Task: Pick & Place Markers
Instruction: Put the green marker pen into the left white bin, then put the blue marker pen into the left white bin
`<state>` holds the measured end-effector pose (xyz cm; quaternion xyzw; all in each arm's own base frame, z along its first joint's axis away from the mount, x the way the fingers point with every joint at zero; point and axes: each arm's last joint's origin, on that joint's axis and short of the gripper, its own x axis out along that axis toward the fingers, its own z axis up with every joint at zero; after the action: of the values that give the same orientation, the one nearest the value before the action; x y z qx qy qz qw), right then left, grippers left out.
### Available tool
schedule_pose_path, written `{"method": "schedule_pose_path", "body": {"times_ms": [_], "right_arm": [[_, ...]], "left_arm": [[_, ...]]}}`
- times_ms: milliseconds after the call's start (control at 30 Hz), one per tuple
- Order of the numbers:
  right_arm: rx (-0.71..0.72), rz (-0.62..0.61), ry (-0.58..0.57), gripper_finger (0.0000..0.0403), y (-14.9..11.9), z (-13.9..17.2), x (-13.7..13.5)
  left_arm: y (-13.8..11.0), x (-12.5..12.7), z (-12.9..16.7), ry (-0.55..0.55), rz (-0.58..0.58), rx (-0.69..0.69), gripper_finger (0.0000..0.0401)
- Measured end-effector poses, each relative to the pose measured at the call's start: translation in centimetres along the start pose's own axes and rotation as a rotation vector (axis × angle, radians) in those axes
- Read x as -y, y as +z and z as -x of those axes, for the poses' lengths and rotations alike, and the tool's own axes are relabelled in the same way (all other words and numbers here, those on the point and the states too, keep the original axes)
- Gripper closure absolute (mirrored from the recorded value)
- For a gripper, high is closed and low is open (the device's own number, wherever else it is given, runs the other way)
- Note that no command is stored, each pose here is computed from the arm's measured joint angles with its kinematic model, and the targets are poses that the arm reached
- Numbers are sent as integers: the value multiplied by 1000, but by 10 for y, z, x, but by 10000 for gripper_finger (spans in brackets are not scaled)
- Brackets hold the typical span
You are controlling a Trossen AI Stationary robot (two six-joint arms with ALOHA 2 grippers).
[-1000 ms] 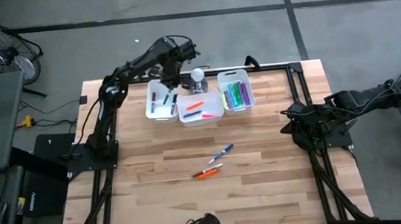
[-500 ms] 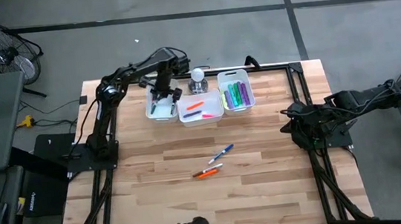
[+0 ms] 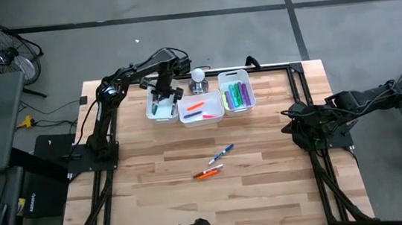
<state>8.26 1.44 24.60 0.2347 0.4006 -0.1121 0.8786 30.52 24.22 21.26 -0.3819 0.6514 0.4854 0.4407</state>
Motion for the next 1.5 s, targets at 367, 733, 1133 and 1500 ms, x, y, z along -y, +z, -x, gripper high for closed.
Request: {"method": "schedule_pose_path", "body": {"times_ms": [367, 733, 1133, 1500], "right_arm": [[-5, 8, 6, 402, 0, 0, 0], [-6, 26, 5, 402, 0, 0, 0], [-9, 46, -1, 402, -1, 0, 0], [-9, 64, 0, 402, -1, 0, 0]], "left_arm": [[-6, 7, 1, -17, -82, -14, 298], [-15, 1, 45, -72, -179, 137, 189], [-86, -6, 132, -324, -364, 386, 188], [-177, 72, 140, -471, -626, 472, 188]]}}
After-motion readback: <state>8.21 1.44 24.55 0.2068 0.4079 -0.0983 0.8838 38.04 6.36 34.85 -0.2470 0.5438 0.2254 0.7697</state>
